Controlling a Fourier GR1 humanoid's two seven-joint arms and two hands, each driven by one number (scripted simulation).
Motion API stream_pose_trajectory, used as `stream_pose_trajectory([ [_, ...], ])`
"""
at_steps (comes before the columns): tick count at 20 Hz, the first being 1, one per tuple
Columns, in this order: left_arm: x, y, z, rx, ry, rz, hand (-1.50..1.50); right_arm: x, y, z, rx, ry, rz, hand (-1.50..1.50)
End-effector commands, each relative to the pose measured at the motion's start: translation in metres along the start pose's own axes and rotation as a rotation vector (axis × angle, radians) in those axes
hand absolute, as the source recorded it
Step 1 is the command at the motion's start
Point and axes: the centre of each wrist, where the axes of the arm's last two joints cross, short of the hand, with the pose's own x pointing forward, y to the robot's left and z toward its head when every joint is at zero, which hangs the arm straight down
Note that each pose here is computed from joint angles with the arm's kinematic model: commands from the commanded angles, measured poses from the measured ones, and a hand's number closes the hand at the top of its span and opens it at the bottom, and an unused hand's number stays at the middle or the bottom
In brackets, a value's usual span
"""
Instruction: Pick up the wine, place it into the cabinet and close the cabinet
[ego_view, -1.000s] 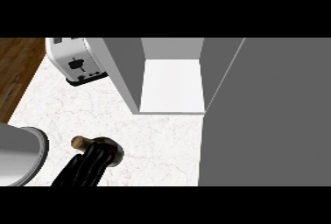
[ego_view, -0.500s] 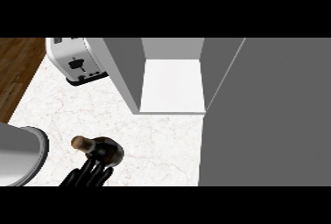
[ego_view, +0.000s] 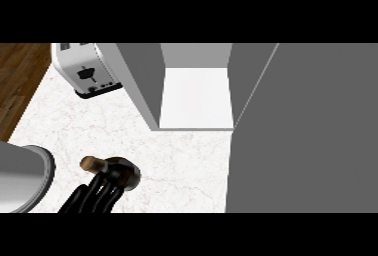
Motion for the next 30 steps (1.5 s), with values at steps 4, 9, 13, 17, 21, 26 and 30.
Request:
stream_pose_trajectory([
  [4, 0.041, 0.000, 0.010, -0.002, -0.112, 0.011, -1.50, 0.020, 0.008, 0.005, 0.005, -0.042, 0.007, -1.50],
  [9, 0.045, 0.011, 0.013, 0.042, -0.108, -0.018, -1.50, 0.023, -0.005, 0.006, -0.008, -0.048, 0.018, -1.50],
  [13, 0.059, 0.014, 0.017, 0.072, -0.106, -0.033, -1.50, 0.030, 0.005, 0.013, -0.009, -0.037, 0.006, -1.50],
  [17, 0.044, 0.039, 0.010, 0.093, -0.088, -0.041, -1.50, 0.031, 0.013, 0.019, -0.004, -0.028, 0.016, -1.50],
  [21, 0.037, 0.056, 0.002, 0.138, -0.058, -0.038, -1.50, 0.031, 0.006, 0.018, -0.006, -0.046, 0.013, -1.50],
  [26, 0.023, 0.080, -0.010, 0.147, -0.002, -0.014, -1.50, 0.034, 0.004, 0.019, -0.002, -0.062, -0.010, -1.50],
  [30, -0.002, 0.101, -0.010, 0.151, 0.035, 0.016, -1.50, 0.048, 0.005, 0.025, -0.012, -0.054, 0.016, -1.50],
])
